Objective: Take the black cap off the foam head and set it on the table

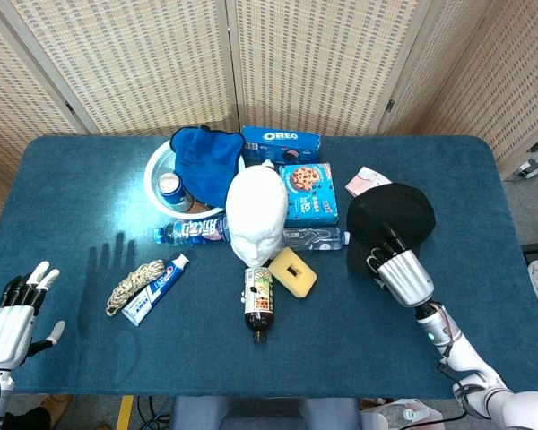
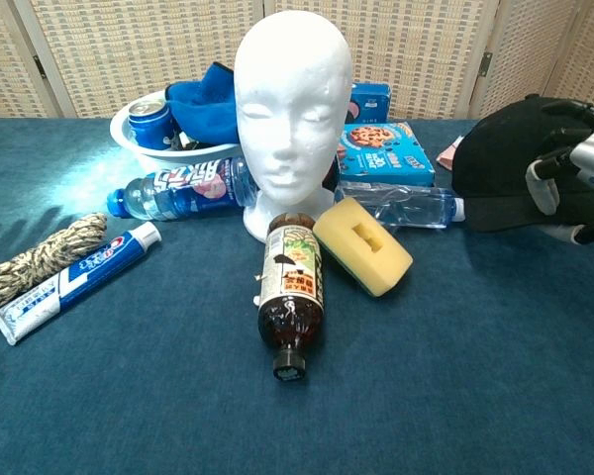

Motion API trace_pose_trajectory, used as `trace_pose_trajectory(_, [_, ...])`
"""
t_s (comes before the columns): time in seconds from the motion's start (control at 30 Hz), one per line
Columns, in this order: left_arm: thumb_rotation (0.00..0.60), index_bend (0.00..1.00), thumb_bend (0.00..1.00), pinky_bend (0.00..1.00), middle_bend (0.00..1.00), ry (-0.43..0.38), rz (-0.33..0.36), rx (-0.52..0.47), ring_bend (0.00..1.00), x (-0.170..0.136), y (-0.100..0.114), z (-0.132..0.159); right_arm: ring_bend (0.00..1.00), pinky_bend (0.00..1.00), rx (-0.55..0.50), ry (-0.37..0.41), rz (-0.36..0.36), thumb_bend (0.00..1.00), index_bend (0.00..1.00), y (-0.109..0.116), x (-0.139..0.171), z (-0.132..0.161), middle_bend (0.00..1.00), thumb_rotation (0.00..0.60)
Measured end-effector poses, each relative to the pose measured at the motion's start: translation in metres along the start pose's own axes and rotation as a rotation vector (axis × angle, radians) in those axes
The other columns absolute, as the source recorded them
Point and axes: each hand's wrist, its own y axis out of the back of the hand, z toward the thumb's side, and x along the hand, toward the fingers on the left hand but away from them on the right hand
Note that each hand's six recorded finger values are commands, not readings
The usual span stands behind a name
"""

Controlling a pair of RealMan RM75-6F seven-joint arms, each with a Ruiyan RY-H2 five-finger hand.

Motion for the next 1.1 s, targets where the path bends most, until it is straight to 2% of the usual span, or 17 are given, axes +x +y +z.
trace_pose_trajectory(0.23, [0.600,0.00,0.29,0.00,0.00,-0.005,-0.007,-0.004,0.00,0.001,-0.003,0.002,0.08,0.02,-0.008,-0.058,0.059,0.05,0.23,-0.012,0.004,-0.004,0.24,0.600])
trace_pose_trajectory(0.33, [0.600,0.00,0.29,0.00,0.00,-0.005,-0.010,-0.004,0.00,0.001,-0.004,0.003,0.01,0.00,-0.031,-0.074,0.077,0.00,0.03,-0.015,0.006,-0.002,0.11,0.600])
trace_pose_trajectory(0.43, [0.600,0.00,0.29,0.00,0.00,-0.004,-0.010,-0.001,0.00,0.001,-0.004,0.002,0.00,0.00,-0.050,-0.087,0.090,0.00,0.00,-0.015,0.008,-0.002,0.03,0.600])
trace_pose_trajectory(0.53, [0.600,0.00,0.29,0.00,0.00,-0.004,-0.012,0.001,0.00,0.001,-0.003,0.003,0.00,0.00,-0.061,-0.093,0.097,0.00,0.00,-0.013,0.013,-0.002,0.00,0.600])
trace_pose_trajectory(0.87, [0.600,0.00,0.29,0.00,0.00,-0.006,-0.021,0.004,0.00,0.002,-0.005,0.004,0.00,0.00,-0.108,-0.071,0.103,0.00,0.00,0.005,0.034,0.008,0.00,0.600])
trace_pose_trajectory(1.1, [0.600,0.00,0.29,0.00,0.00,-0.012,-0.011,0.003,0.00,0.002,-0.002,0.005,0.00,0.00,-0.103,-0.067,0.067,0.00,0.00,0.027,0.052,0.012,0.00,0.600])
